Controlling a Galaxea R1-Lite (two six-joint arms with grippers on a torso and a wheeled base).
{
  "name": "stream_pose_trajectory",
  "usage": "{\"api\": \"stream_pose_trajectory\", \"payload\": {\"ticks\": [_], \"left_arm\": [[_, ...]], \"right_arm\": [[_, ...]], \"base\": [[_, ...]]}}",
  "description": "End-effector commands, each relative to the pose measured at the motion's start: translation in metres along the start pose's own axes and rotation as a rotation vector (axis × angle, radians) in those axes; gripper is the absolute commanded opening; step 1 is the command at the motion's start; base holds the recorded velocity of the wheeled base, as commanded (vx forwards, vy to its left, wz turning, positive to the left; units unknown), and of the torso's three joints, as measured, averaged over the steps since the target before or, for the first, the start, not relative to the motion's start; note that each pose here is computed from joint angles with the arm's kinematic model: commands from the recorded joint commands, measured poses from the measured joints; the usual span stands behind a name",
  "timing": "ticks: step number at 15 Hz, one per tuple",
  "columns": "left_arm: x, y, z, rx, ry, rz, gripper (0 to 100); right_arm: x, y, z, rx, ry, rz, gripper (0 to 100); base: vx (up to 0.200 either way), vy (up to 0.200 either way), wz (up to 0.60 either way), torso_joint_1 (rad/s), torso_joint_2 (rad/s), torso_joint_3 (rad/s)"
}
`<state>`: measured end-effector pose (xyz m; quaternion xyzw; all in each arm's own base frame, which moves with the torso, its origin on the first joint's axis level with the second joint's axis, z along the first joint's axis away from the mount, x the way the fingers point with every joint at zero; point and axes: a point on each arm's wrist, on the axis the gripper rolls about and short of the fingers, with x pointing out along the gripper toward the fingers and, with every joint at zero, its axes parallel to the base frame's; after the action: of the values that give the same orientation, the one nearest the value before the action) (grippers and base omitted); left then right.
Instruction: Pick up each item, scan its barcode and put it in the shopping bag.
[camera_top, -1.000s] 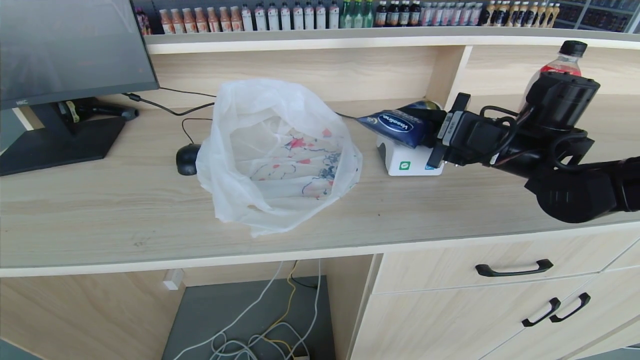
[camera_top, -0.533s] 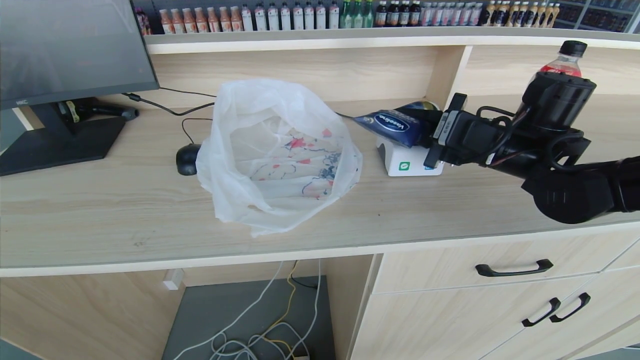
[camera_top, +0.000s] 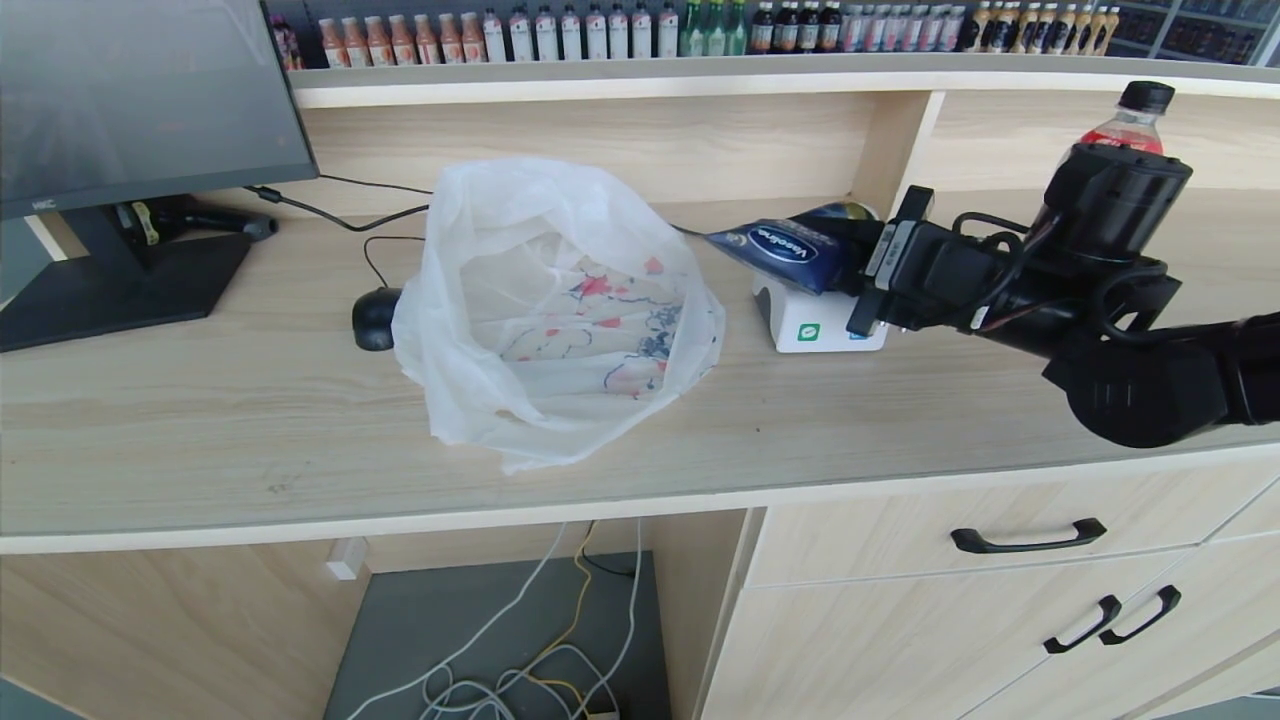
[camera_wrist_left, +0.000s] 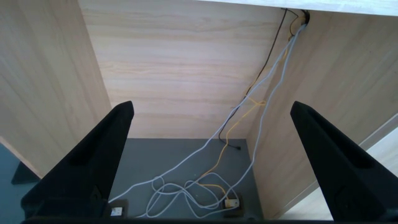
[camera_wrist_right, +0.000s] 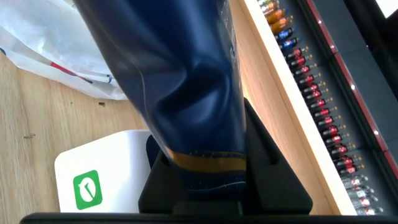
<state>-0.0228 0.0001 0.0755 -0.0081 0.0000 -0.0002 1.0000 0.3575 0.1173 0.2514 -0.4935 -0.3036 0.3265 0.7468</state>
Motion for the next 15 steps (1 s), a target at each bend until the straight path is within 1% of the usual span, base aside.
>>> {"api": "stream_pose_trajectory", "payload": {"ticks": [1,6,8,10,15], "left_arm": [[0.000,0.000,0.000,-0.001,0.000,0.000,100],[0.000,0.000,0.000,0.001,0.000,0.000,100],[0.000,0.000,0.000,-0.001,0.000,0.000,100],[0.000,0.000,0.000,-0.001,0.000,0.000,100],[0.000,0.000,0.000,-0.001,0.000,0.000,100]], "right_arm": [[0.000,-0.001,0.002,0.000,-0.003,-0.004,0],[0.015,-0.014,0.029,0.031,-0.026,-0.071,0],[0.012,-0.025,0.036,0.060,-0.007,-0.118,0],[0.010,-0.029,0.039,0.128,0.005,-0.141,0],[-0.001,-0.042,0.051,0.241,0.060,-0.236,0]], "base": [[0.000,0.000,0.00,0.000,0.00,0.000],[0.000,0.000,0.00,0.000,0.00,0.000],[0.000,0.000,0.00,0.000,0.00,0.000],[0.000,0.000,0.00,0.000,0.00,0.000],[0.000,0.000,0.00,0.000,0.00,0.000]]}}
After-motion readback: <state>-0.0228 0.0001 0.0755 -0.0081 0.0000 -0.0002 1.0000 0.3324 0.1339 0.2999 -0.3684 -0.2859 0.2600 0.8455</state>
